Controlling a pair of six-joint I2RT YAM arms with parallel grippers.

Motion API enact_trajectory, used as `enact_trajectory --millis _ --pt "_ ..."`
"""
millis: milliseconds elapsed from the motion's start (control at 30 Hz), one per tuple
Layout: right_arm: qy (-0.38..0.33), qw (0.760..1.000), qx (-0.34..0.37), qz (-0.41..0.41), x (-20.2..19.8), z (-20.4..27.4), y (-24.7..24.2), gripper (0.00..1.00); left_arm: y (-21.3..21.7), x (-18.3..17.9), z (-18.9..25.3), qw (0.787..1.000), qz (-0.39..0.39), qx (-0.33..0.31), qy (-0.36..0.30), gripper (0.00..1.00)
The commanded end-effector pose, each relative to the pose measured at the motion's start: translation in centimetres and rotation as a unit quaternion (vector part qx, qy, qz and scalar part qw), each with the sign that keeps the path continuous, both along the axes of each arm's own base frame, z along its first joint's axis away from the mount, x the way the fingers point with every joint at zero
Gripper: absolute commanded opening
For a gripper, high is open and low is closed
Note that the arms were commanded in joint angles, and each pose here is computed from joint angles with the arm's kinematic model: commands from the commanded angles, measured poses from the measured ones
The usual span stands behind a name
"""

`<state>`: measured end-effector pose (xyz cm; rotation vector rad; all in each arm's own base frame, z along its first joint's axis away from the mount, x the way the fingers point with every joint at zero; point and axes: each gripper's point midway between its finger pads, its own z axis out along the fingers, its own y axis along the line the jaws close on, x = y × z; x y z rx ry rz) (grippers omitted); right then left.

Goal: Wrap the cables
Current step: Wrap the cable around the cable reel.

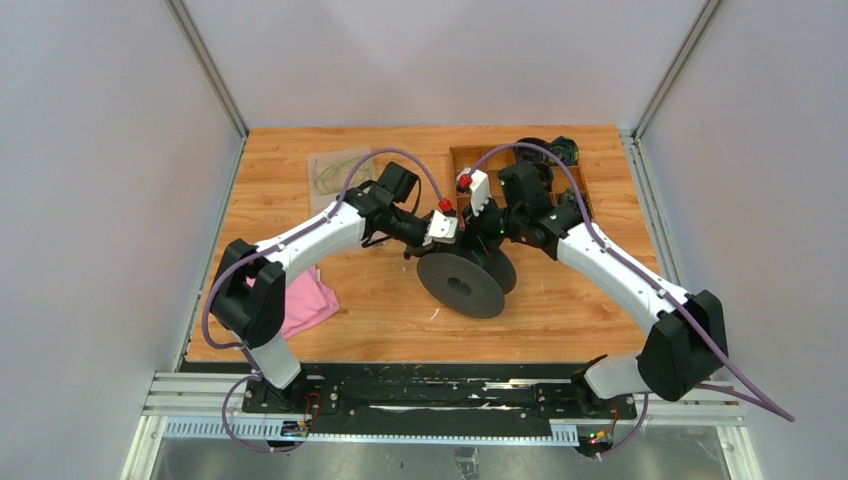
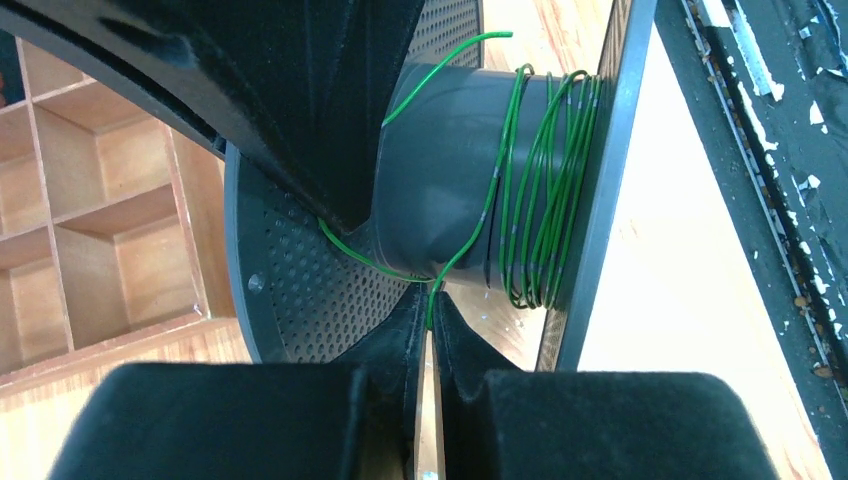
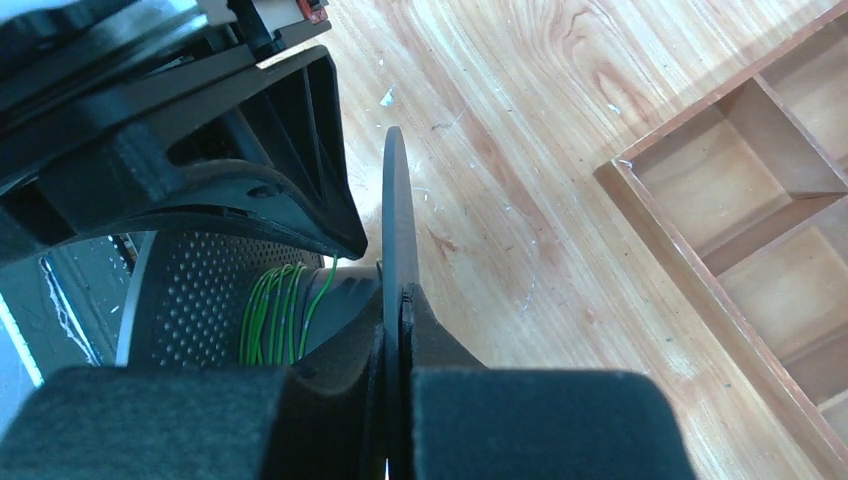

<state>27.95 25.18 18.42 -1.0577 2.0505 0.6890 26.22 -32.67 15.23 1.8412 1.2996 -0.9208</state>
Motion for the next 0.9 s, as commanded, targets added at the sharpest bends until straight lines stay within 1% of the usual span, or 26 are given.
enact_trajectory --millis 0,100,367,533,733,867 --pt "-0.022 0.999 0.031 -0.030 2.5 3.1 0.5 0.01 1.0 -1.7 -0.6 0.999 -0.015 0.007 0.033 0.09" --pt "0.000 0.999 0.001 -0.044 2.6 2.2 -0.2 0.01 1.2 -1.4 -0.7 0.999 -0.012 0.008 0.030 0.09" --pt "0.002 0.995 -0.074 -0.062 2.4 3.2 -1.5 0.01 0.8 -1.0 -0.7 0.999 -0.007 -0.004 0.031 0.09" --pt "0.016 0.991 -0.113 -0.064 2.0 3.3 -2.2 0.01 0.0 -0.2 -0.2 0.999 0.008 -0.030 0.023 0.11" --pt "0.032 0.987 -0.152 -0.052 1.2 3.1 -2.4 0.01 -1.0 0.9 0.9 0.996 0.041 -0.080 0.005 0.14" --pt "0.033 0.984 -0.171 -0.042 0.7 3.0 -2.3 0.01 -0.8 1.3 0.9 0.995 0.053 -0.082 -0.010 0.16"
